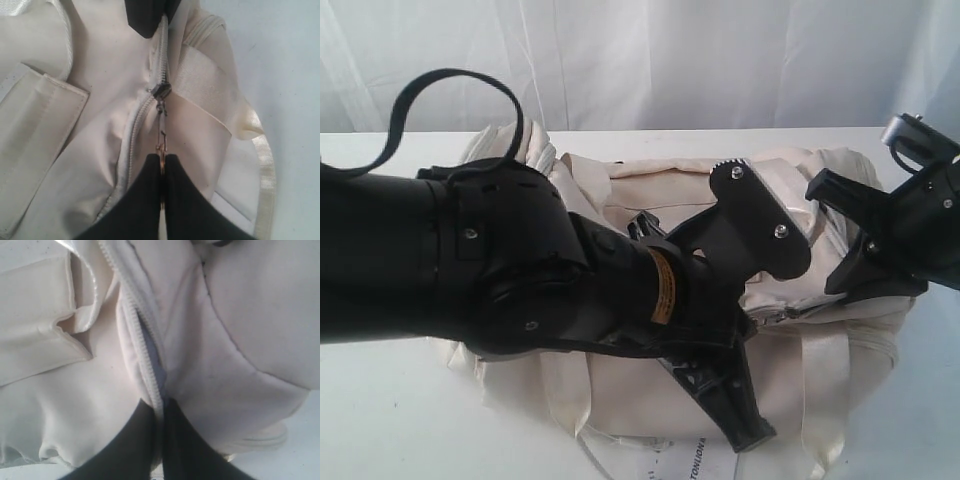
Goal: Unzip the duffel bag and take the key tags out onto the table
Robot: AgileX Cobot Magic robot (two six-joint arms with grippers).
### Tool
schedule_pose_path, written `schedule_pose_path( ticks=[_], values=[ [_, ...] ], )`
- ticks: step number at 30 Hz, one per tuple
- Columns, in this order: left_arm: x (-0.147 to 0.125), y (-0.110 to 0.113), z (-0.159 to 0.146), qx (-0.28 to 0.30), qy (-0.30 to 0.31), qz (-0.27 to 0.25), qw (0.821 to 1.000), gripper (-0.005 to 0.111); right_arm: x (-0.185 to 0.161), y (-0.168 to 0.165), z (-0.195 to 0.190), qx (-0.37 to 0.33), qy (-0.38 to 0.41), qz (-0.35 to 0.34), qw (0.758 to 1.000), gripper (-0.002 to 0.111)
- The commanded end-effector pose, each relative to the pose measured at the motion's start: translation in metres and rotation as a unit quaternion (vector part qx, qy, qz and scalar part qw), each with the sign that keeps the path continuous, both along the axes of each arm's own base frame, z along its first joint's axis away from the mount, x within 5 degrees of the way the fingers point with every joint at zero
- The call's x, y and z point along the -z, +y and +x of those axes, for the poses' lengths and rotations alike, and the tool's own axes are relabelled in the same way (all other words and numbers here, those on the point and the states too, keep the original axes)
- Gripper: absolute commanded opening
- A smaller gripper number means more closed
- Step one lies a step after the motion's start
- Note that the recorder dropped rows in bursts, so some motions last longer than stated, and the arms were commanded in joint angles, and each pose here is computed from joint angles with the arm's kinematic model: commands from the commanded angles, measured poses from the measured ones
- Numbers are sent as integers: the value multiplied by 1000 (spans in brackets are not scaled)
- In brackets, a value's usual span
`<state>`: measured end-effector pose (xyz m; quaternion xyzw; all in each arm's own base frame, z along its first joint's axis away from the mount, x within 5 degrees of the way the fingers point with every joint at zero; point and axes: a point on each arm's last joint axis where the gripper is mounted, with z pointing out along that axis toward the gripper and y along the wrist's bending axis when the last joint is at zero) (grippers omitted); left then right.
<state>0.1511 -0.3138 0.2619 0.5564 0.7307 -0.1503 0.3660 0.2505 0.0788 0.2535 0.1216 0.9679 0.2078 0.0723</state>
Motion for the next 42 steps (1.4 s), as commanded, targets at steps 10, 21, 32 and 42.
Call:
schedule_pose_path(
  ticks=[10, 21, 32, 42],
  values=[
    [0, 8, -4, -15, 24, 2, 1000, 0, -7, -14, 22, -83, -153, -48, 983, 31],
    [2, -8, 1, -18, 27, -58, 998, 0, -35, -14, -3, -99, -167, -30, 980, 53],
    [-5, -29, 8, -58, 73, -62, 994, 3, -72, -20, -66, -127, -210, -23, 969, 53],
    [-19, -12, -23, 11, 63, 96, 993, 67, -59, -18, -70, -128, -191, -8, 973, 53]
  ],
)
